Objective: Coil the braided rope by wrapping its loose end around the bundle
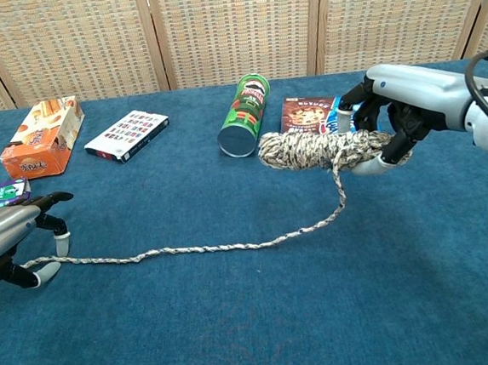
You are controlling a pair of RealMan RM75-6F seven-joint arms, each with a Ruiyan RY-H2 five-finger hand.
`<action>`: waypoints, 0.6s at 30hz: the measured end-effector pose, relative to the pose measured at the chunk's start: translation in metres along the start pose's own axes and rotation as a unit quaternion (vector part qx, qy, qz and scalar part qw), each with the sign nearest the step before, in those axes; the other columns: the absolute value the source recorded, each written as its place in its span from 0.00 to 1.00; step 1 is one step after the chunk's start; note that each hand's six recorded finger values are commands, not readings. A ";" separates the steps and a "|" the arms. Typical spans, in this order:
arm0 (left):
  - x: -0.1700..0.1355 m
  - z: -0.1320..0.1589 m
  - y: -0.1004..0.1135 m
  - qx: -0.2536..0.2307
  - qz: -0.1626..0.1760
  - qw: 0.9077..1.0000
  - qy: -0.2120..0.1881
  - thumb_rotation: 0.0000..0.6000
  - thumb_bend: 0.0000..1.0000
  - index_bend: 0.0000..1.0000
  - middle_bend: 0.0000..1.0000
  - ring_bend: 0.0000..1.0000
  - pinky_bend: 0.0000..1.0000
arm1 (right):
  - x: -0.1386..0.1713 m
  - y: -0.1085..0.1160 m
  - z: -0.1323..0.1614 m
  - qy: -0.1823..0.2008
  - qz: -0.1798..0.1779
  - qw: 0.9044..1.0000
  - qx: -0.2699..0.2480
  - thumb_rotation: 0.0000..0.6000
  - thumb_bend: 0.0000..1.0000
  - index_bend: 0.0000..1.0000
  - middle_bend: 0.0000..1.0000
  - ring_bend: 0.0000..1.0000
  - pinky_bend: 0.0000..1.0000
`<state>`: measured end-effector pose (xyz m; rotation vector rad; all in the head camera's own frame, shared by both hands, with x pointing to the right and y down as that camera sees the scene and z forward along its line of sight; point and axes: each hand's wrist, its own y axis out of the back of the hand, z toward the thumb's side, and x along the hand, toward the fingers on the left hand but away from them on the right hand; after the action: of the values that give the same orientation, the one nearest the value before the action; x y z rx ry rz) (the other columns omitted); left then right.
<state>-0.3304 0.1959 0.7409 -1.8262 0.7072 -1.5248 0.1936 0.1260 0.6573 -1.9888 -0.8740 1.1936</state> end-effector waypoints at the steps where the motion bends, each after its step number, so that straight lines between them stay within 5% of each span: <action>1: 0.000 0.000 0.000 -0.001 0.000 1.000 0.000 1.00 0.45 0.60 0.00 0.00 0.00 | 0.000 0.000 0.000 0.000 0.000 1.000 0.000 1.00 0.51 0.66 0.69 0.49 0.69; 18: -0.009 -0.017 0.031 0.008 0.048 0.999 -0.004 1.00 0.50 0.73 0.00 0.00 0.00 | -0.007 0.014 0.009 0.010 -0.017 1.000 0.012 1.00 0.54 0.66 0.69 0.49 0.69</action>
<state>-0.3482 0.1800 0.7133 -1.7594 0.7648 -1.4569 0.1855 0.1145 0.6461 -1.9557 -0.8765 1.1573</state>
